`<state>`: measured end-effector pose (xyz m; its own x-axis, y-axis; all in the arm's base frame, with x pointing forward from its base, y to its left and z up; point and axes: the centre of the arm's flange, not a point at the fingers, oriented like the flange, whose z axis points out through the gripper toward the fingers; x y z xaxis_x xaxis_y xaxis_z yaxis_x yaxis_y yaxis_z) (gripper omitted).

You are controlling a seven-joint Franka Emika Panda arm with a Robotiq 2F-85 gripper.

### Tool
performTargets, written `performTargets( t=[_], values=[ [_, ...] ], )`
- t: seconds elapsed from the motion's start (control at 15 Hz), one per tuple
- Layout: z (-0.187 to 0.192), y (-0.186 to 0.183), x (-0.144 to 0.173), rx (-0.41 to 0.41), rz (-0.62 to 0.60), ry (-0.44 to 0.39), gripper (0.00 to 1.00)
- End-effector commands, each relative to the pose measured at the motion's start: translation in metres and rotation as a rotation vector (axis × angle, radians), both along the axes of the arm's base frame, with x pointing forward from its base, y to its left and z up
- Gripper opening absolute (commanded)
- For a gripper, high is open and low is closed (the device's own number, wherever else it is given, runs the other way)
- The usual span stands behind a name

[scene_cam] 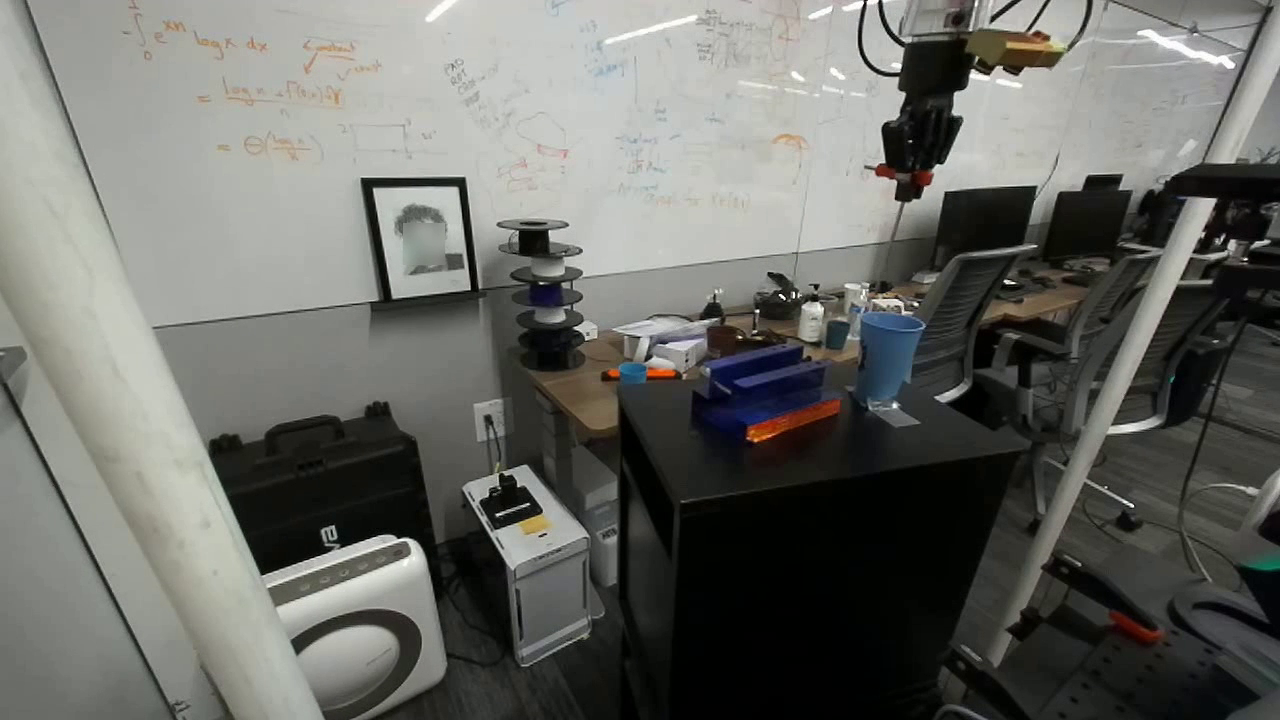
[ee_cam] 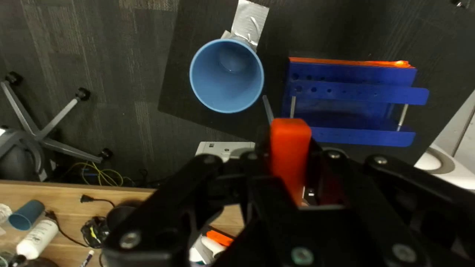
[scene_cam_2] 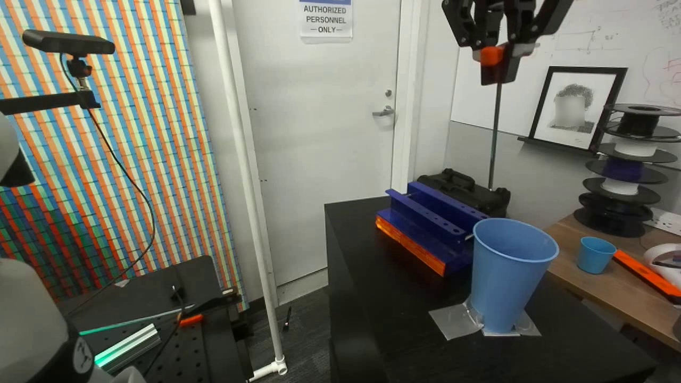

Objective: Pick up the orange object tool and put it in the cup

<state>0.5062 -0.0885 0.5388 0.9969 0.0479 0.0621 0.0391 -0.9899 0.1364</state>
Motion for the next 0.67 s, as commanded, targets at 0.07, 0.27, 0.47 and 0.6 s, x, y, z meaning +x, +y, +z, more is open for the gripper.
performTargets(
  t=[0.07, 0.27, 0.47, 0.6],
  values=[
    [-0.039, -0.029, 0.001, 0.040, -0.092, 0.022, 0.11],
    [-0.073, -0.033, 0.012, 0.061, -0.102, 0.041, 0.11],
    [-0.100, -0.036, 0.024, 0.065, -0.115, 0.063, 0.14],
    [-0.114, -0.042, 0.028, 0.071, -0.130, 0.086, 0.40]
  ],
)
